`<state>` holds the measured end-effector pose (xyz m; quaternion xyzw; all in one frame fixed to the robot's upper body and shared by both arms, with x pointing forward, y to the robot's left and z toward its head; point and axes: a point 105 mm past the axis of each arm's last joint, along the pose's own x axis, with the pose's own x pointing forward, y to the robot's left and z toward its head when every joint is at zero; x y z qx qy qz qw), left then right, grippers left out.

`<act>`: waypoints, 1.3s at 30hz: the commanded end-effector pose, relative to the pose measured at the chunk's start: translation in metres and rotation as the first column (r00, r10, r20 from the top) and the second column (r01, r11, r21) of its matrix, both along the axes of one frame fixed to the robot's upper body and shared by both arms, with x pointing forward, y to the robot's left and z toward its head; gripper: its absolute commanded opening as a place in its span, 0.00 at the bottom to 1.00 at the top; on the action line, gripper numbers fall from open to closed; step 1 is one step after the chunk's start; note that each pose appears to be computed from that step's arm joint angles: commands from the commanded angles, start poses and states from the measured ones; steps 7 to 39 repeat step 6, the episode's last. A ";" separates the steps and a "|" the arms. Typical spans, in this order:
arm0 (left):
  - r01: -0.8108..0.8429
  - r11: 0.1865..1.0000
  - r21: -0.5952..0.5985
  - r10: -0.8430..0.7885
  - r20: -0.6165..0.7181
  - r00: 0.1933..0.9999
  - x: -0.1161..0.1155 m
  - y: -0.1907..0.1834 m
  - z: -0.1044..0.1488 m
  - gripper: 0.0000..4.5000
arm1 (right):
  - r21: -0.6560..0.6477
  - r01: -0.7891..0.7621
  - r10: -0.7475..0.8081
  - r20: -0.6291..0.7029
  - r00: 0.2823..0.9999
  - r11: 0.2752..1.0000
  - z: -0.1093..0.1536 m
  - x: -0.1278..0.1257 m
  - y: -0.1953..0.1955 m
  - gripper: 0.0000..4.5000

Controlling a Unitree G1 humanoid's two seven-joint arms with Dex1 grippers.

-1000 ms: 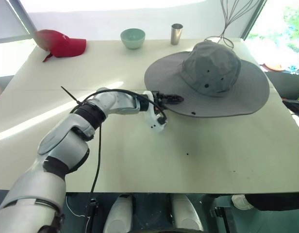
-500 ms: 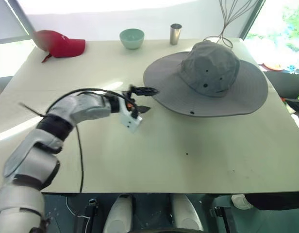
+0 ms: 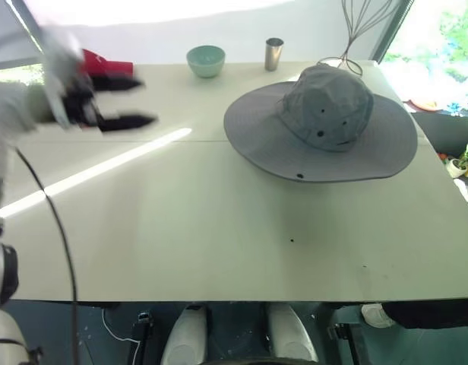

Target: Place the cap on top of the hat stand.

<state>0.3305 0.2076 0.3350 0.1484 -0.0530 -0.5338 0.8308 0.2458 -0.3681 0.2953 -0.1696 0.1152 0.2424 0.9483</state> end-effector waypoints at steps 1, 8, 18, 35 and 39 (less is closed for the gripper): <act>0.026 0.996 -0.080 -0.028 -0.031 0.999 -0.002 -0.003 0.017 0.99 | -0.010 -0.017 0.017 0.018 1.000 1.000 0.009 0.004 -0.001 1.00; 0.036 0.993 -0.115 -0.039 -0.020 0.999 0.001 -0.015 0.030 0.99 | -0.005 -0.031 0.031 0.026 0.999 1.000 0.009 0.013 0.001 1.00; 0.036 0.993 -0.115 -0.039 -0.020 0.999 0.001 -0.015 0.030 0.99 | -0.005 -0.031 0.031 0.026 0.999 1.000 0.009 0.013 0.001 1.00; 0.036 0.993 -0.115 -0.039 -0.020 0.999 0.001 -0.015 0.030 0.99 | -0.005 -0.031 0.031 0.026 0.999 1.000 0.009 0.013 0.001 1.00; 0.036 0.993 -0.115 -0.039 -0.020 0.999 0.001 -0.015 0.030 0.99 | -0.005 -0.031 0.031 0.026 0.999 1.000 0.009 0.013 0.001 1.00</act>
